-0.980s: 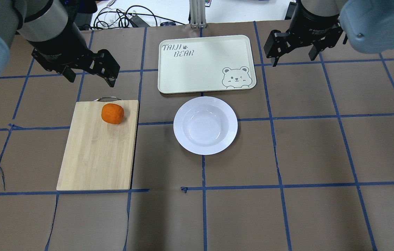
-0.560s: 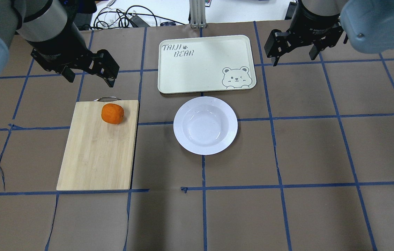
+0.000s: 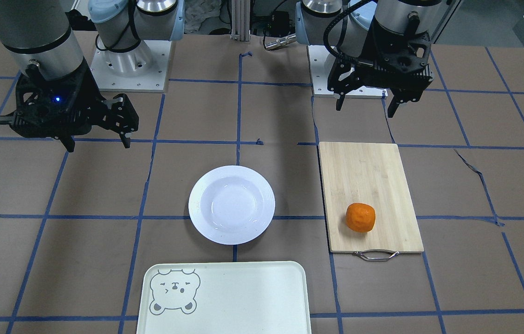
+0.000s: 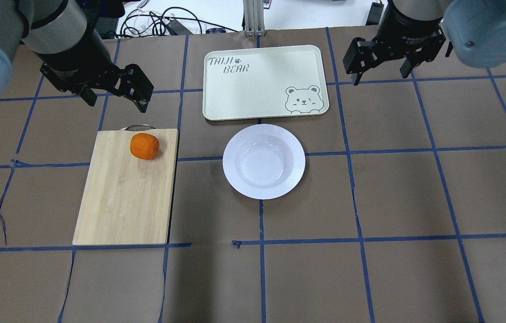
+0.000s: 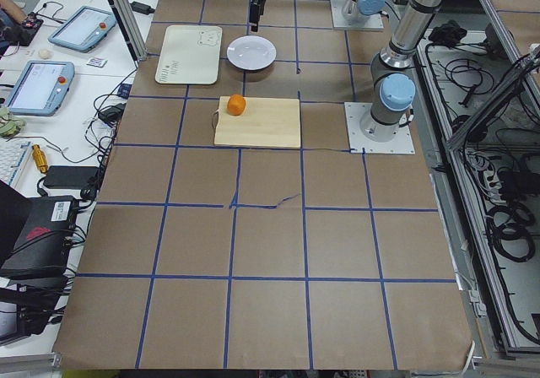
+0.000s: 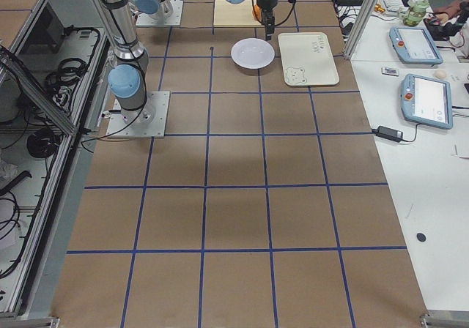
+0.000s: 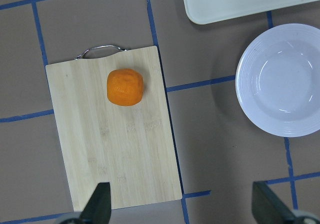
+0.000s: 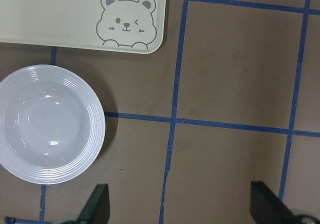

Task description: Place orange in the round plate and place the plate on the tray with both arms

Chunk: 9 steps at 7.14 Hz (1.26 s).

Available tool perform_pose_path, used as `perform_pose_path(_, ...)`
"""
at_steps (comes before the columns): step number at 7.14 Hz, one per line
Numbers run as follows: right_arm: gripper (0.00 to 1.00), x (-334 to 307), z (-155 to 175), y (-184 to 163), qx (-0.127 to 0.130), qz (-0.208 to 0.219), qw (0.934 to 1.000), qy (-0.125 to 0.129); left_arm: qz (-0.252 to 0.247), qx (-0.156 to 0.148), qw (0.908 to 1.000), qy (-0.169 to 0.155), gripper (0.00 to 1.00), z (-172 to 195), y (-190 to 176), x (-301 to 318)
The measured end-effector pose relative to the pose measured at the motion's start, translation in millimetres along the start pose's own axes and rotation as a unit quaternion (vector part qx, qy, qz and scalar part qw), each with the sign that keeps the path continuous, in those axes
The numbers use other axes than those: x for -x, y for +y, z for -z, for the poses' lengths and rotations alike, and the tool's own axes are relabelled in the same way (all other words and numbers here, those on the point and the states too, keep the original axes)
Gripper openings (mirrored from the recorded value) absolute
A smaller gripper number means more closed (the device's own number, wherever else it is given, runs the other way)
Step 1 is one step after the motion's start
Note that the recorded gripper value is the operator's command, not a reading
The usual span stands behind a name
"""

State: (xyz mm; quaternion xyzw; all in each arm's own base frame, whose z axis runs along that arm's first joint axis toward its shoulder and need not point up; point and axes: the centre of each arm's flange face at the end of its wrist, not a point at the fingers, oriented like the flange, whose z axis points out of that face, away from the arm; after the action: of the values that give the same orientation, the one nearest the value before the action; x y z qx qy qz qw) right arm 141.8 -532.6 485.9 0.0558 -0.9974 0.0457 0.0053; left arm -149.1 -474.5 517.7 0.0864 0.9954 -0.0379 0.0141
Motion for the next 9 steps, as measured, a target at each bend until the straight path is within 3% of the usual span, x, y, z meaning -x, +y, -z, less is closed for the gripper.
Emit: perform_pose_path(9,1.0,0,1,1,-0.001,-0.001,1.0,0.002,0.016,0.017,0.9997,0.0,1.0,-7,0,15)
